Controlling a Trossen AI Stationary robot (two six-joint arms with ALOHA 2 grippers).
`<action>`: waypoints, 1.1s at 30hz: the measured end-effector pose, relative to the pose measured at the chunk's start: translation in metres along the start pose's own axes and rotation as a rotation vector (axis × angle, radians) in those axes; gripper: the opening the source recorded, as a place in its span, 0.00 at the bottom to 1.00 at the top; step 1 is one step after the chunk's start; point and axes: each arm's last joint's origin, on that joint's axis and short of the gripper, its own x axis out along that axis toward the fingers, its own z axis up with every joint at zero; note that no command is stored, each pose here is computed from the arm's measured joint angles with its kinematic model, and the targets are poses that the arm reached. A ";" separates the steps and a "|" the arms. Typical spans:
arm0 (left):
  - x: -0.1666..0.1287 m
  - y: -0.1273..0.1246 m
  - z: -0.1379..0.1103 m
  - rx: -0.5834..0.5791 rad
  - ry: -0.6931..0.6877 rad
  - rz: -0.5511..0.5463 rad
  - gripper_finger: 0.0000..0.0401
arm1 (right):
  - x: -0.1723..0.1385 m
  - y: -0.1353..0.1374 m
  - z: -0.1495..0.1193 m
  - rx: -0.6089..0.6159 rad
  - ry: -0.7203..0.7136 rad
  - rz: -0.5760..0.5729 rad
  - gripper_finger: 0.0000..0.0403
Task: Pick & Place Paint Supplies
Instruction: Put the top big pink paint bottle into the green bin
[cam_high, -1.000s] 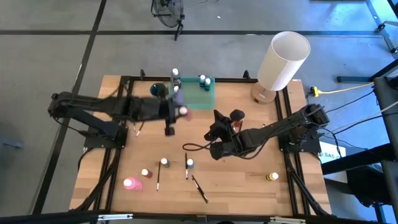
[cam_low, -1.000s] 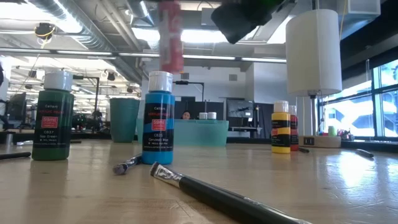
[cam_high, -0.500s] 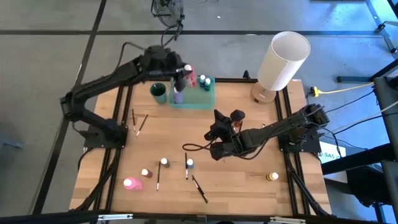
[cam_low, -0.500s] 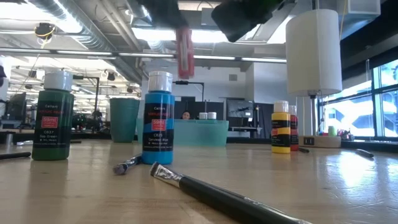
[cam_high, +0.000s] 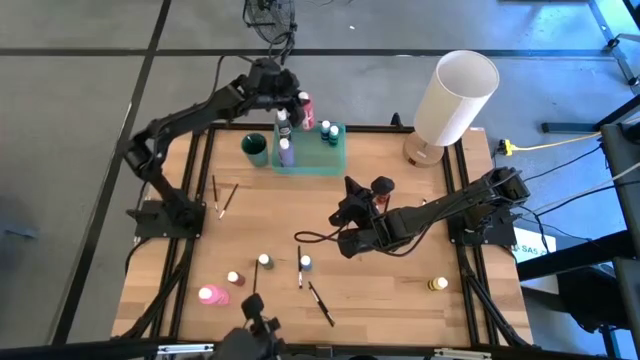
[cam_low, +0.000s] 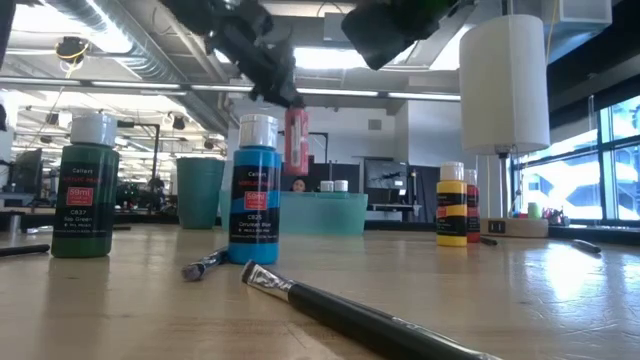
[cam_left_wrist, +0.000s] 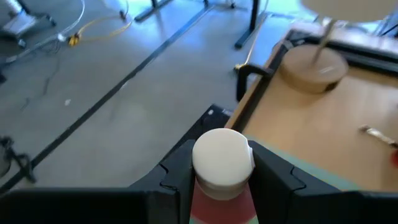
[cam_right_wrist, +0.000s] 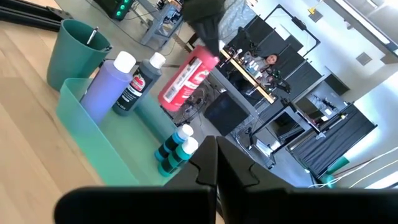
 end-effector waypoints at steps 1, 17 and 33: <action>0.003 0.003 -0.003 -0.005 0.014 0.004 0.28 | 0.000 0.000 -0.001 -0.001 0.002 -0.001 0.00; 0.029 0.014 -0.036 -0.017 0.083 -0.025 0.28 | -0.003 -0.002 -0.008 -0.004 0.012 0.000 0.00; 0.041 0.005 -0.071 0.027 0.003 -0.048 0.28 | -0.002 -0.002 -0.008 -0.004 0.013 -0.001 0.00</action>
